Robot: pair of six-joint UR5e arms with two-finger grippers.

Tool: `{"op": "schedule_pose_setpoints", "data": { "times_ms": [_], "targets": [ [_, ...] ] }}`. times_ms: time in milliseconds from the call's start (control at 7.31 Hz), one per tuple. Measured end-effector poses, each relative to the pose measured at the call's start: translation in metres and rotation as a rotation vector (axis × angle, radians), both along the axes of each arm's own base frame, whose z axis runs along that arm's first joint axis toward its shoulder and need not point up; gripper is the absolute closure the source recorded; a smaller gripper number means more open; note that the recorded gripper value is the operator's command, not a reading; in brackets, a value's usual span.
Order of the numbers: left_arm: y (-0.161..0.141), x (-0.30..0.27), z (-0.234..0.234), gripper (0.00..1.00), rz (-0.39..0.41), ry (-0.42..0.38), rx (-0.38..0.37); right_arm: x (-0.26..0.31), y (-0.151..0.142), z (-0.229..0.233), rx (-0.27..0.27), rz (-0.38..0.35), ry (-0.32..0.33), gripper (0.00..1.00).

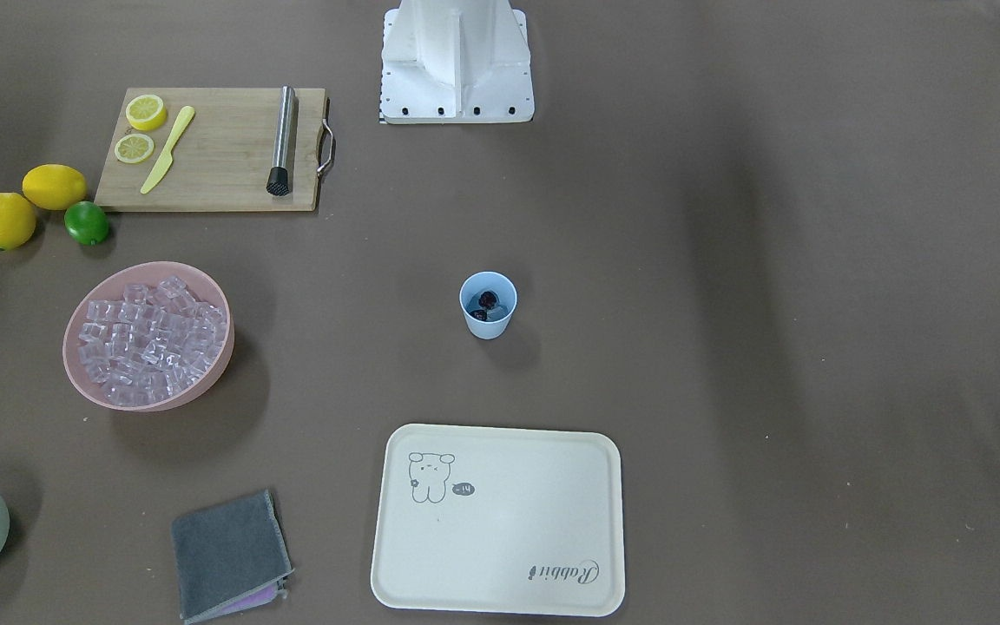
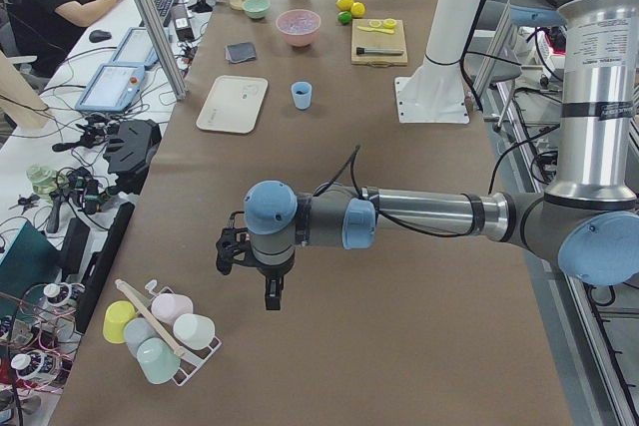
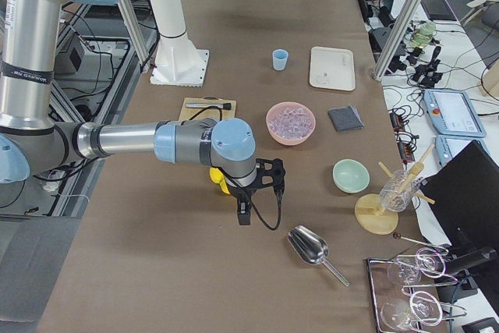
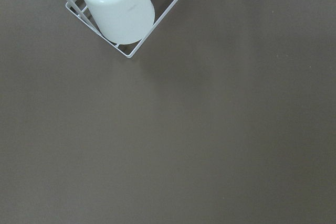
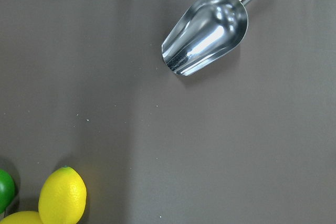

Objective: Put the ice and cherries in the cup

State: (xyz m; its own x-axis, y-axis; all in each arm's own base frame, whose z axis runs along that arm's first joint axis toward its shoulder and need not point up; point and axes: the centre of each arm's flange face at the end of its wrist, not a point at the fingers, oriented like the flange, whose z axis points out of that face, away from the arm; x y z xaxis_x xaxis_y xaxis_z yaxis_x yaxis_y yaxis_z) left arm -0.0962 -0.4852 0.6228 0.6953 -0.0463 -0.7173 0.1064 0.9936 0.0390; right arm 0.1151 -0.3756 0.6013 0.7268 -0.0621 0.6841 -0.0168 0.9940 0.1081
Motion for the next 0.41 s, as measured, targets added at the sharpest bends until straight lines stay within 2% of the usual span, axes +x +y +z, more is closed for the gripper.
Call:
{"op": "schedule_pose_setpoints", "data": {
  "times_ms": [410],
  "targets": [
    [-0.024, 0.000, -0.015, 0.02, -0.010, 0.010, 0.021, 0.001, 0.001, 0.001, -0.001, 0.002, 0.001, 0.00]
  ]
}}
